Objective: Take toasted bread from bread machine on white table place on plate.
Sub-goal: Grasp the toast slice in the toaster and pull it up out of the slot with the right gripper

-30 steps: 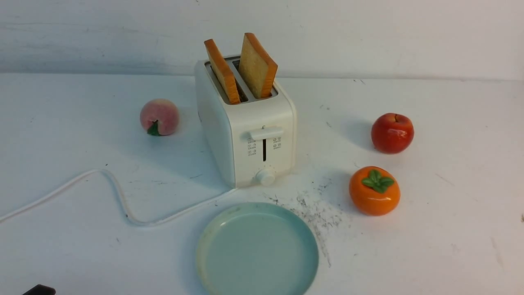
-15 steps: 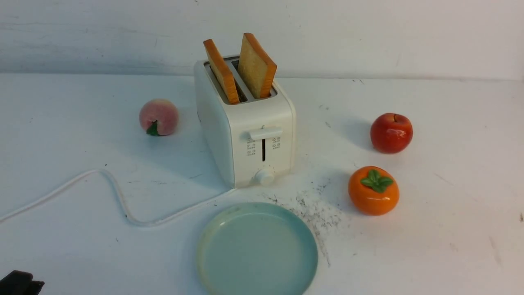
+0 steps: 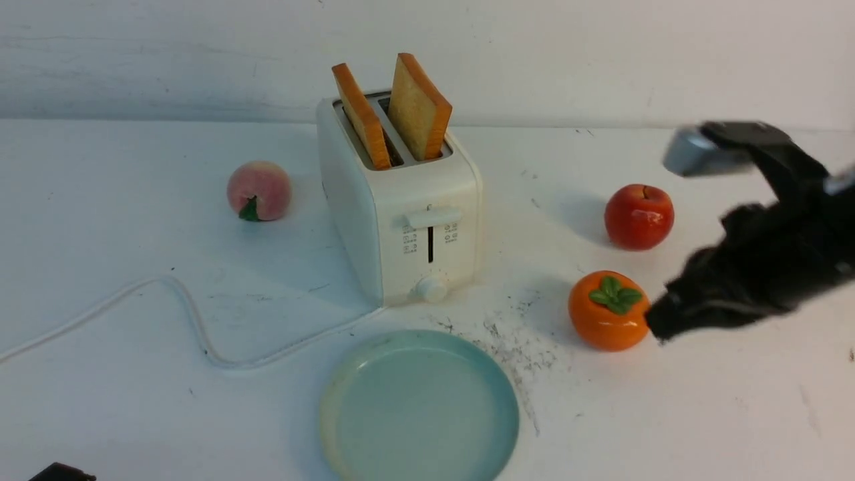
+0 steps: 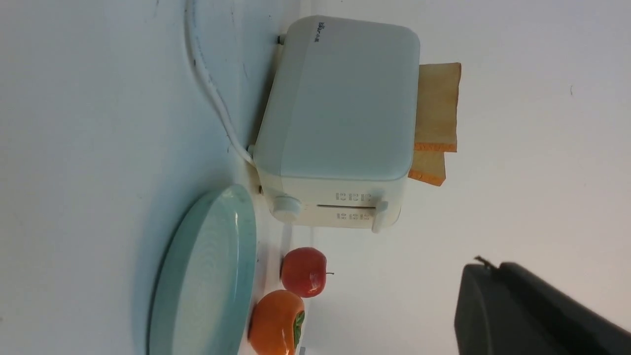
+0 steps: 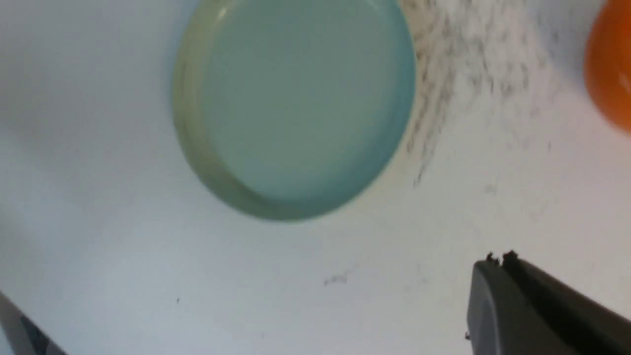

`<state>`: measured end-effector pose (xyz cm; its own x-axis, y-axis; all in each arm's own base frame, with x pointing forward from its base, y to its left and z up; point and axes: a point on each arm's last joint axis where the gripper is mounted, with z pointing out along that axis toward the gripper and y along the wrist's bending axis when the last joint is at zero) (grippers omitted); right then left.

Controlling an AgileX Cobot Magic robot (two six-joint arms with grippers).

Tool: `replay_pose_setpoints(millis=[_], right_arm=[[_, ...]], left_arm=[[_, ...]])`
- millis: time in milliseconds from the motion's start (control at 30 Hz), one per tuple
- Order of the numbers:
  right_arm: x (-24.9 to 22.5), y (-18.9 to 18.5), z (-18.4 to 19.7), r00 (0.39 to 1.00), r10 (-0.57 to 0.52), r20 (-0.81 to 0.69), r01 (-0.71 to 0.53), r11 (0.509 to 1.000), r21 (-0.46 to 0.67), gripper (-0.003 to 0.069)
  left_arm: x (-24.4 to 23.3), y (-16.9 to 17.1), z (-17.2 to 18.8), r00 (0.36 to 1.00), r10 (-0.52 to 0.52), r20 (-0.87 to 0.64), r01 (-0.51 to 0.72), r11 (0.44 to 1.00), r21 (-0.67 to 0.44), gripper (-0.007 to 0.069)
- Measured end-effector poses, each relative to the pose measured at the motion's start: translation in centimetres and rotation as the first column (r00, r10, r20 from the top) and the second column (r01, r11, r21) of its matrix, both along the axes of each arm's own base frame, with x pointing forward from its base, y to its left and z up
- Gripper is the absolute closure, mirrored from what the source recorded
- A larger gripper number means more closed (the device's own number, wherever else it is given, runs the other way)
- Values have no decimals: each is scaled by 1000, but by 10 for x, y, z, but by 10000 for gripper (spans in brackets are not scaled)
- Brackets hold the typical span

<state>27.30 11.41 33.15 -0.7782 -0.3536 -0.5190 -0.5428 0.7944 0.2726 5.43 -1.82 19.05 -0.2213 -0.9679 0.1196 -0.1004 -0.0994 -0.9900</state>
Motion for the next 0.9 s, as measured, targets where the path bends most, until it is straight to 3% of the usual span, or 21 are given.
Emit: replay_pose_setpoints(millis=[200,367,533,633,700,900], right_arm=[[58,35,30,986,-26,162,33,999,-40,655],[102,64,47,948,-89,306,75,995,58,615],[136,90,44,895,-152,419,87,981,171,493],[158,106,30,874,-199,444,98,966,240,328],[165,108,23,868,-215,447,108,961,254,266],[183,114,-3,855,-262,448,141,948,287,148]], left_arm=[[1,2,2,1000,21,20,-21,1000,-3,638],[1,5,5,997,57,54,-57,998,-5,638],[2,7,7,994,80,75,-80,997,-10,638],[2,8,8,992,92,86,-91,996,-12,638],[2,8,8,992,94,88,-93,996,-13,638],[2,9,8,991,97,91,-96,995,-13,636]])
